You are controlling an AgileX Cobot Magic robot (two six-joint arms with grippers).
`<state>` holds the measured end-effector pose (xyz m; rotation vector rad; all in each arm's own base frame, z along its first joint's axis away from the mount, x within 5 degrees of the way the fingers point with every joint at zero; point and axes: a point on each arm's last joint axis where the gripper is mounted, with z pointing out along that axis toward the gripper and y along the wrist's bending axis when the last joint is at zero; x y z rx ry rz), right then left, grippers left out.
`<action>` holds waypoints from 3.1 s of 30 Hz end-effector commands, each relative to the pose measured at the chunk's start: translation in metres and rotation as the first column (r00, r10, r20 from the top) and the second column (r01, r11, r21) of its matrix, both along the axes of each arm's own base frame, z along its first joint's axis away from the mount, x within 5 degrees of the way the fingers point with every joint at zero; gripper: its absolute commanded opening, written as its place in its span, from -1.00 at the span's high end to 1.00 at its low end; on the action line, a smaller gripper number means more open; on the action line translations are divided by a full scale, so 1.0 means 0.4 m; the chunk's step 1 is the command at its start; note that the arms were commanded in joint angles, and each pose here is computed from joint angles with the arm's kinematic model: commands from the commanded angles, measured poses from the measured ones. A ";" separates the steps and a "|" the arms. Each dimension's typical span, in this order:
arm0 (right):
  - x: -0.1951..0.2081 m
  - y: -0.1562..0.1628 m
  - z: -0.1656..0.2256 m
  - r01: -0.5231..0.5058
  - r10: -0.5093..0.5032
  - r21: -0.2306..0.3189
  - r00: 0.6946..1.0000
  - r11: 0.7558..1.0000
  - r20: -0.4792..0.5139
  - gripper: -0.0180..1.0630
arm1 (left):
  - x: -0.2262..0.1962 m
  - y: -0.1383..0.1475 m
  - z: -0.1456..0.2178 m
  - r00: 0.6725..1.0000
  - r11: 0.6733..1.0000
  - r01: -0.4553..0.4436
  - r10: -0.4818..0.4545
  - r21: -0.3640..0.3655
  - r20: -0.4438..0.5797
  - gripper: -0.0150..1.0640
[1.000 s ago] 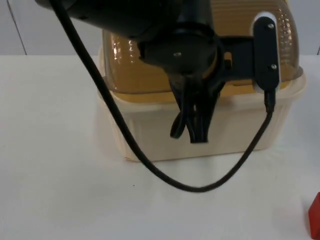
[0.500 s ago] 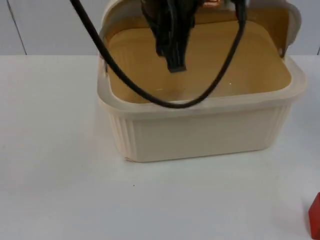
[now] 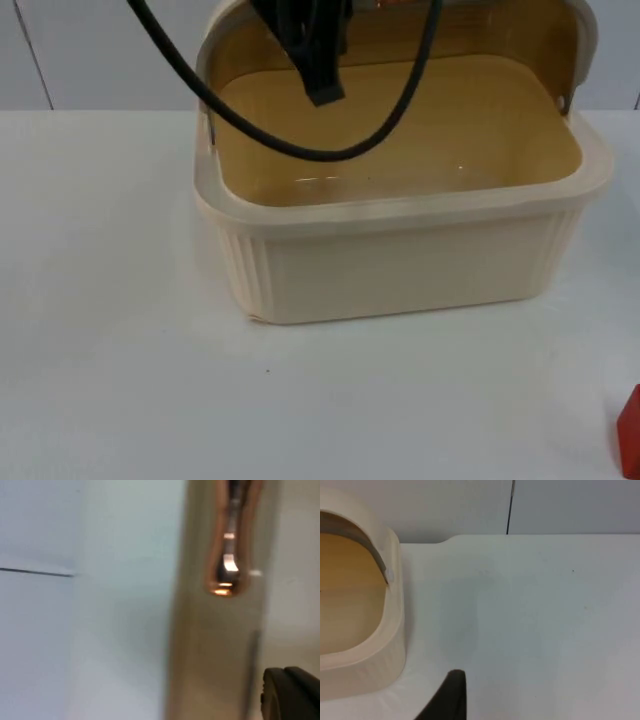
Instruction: Open the box lid with the left hand, place the block into the box with the right hand, then close the box lid with the left hand.
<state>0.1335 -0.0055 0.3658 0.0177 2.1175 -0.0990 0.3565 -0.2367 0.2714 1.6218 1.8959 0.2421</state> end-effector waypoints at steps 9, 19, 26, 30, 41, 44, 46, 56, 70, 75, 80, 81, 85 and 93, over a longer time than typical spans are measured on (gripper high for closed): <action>0.000 0.001 0.009 -0.007 0.007 -0.006 1.000 1.000 0.016 -0.97 | -0.117 0.021 0.177 0.996 0.973 -0.020 0.001 -0.231 -0.084 0.98; 0.000 0.002 0.008 -0.007 0.007 -0.002 1.000 1.000 0.013 -0.97 | -0.160 0.172 0.384 0.957 0.781 -0.243 0.290 -0.575 -0.010 0.98; -0.001 0.002 0.007 -0.006 0.006 -0.001 1.000 1.000 0.006 -0.97 | -0.155 0.385 0.431 0.803 0.539 -0.486 0.587 -0.688 -0.108 0.98; -0.001 0.002 0.007 -0.005 0.005 0.002 1.000 1.000 0.008 -0.97 | -0.181 0.494 0.385 0.678 0.399 -0.612 0.709 -0.683 -0.194 0.98; -0.001 0.001 0.008 -0.003 0.003 0.003 1.000 1.000 0.011 -0.97 | -0.277 0.597 0.274 0.466 0.131 -0.725 0.816 -0.676 -0.342 0.79; 0.000 0.002 0.008 -0.003 0.003 0.006 1.000 1.000 0.012 -0.97 | -0.282 0.593 0.270 0.463 0.139 -0.743 0.813 -0.654 -0.354 0.43; 0.000 0.002 0.008 -0.003 0.003 0.006 1.000 1.000 0.012 -0.97 | -0.282 0.592 0.269 0.469 0.161 -0.744 0.818 -0.648 -0.335 -0.25; -0.002 0.002 0.005 -0.002 0.002 0.008 1.000 1.000 -0.003 -0.97 | -0.284 0.592 0.267 0.477 0.185 -0.749 0.817 -0.636 -0.324 -0.97; 0.011 0.040 -0.033 -0.066 0.096 0.181 0.982 0.981 -0.163 -0.97 | -0.285 0.556 0.268 0.547 0.287 -0.725 0.792 -0.626 -0.271 -0.97; 0.049 0.047 -0.058 -0.054 0.104 0.215 0.968 0.975 -0.229 -0.92 | -0.283 0.542 0.270 0.569 0.306 -0.709 0.781 -0.635 -0.258 -0.97; 0.086 0.076 -0.098 -0.093 0.163 0.217 0.930 0.972 -0.330 -0.87 | -0.282 0.542 0.270 0.569 0.306 -0.708 0.781 -0.636 -0.258 -0.97; 0.093 0.089 -0.108 -0.103 0.177 0.222 0.921 0.970 -0.347 -0.87 | -0.282 0.542 0.270 0.569 0.306 -0.708 0.781 -0.636 -0.258 -0.97; 0.114 0.139 -0.160 -0.104 0.174 0.194 0.902 0.976 -0.395 -0.87 | -0.282 0.542 0.270 0.569 0.306 -0.708 0.781 -0.636 -0.258 -0.97; 0.124 0.257 -0.327 -0.095 0.164 0.174 0.879 0.980 -0.448 -0.87 | -0.282 0.542 0.270 0.569 0.306 -0.708 0.781 -0.636 -0.258 -0.97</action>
